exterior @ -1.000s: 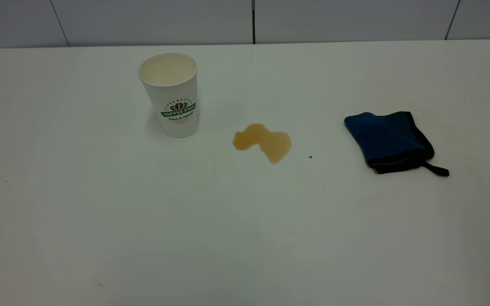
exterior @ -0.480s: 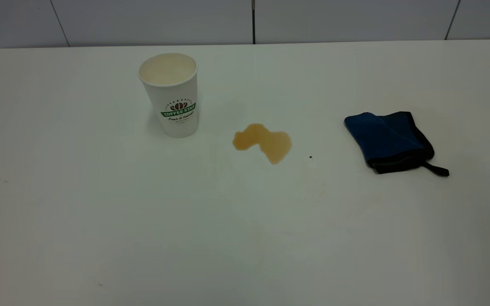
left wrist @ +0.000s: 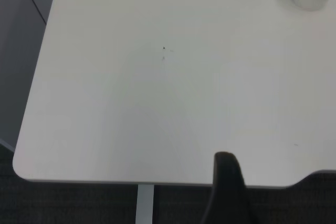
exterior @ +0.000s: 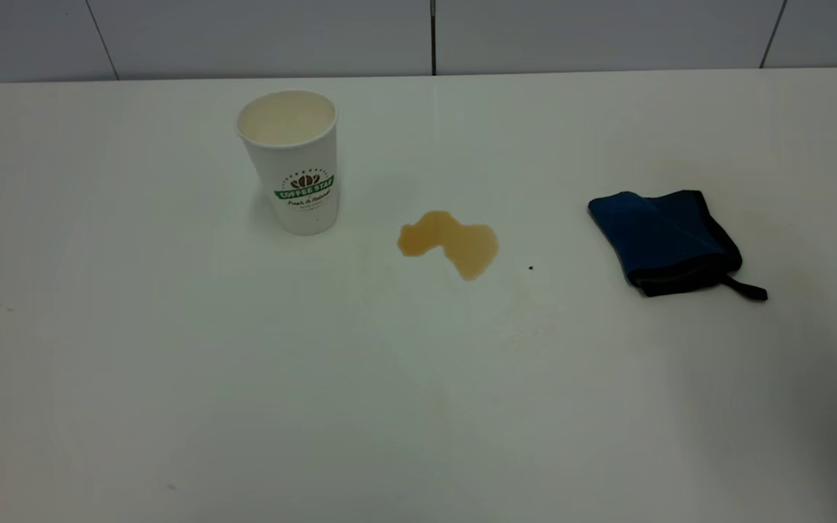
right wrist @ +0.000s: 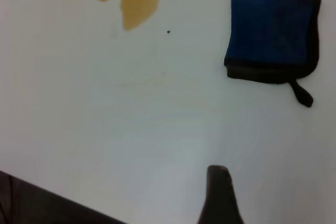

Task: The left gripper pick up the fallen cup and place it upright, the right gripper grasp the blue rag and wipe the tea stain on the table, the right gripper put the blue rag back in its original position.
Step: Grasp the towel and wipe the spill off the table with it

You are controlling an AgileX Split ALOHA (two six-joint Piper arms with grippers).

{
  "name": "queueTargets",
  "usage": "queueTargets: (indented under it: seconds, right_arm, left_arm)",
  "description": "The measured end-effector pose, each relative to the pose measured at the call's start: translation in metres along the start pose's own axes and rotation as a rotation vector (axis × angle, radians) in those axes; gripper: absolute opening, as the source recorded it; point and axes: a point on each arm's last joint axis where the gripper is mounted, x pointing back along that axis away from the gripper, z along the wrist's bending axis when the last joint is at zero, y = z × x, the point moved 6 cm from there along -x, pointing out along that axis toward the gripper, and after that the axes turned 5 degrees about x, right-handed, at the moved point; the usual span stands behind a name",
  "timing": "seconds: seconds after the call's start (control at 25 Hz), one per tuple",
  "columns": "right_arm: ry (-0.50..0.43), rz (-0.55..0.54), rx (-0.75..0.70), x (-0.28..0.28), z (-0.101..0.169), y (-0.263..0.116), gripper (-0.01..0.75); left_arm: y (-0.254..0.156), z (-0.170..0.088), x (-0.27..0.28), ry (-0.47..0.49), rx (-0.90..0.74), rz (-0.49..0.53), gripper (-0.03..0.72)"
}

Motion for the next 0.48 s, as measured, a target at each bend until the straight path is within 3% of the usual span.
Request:
queueTargets:
  seconds: [0.48]
  right_arm:
    - [0.01,0.178,0.156,-0.189,-0.048,0.027,0.59]
  left_arm:
    - [0.0,0.0,0.0,0.0,0.0,0.0,0.548]
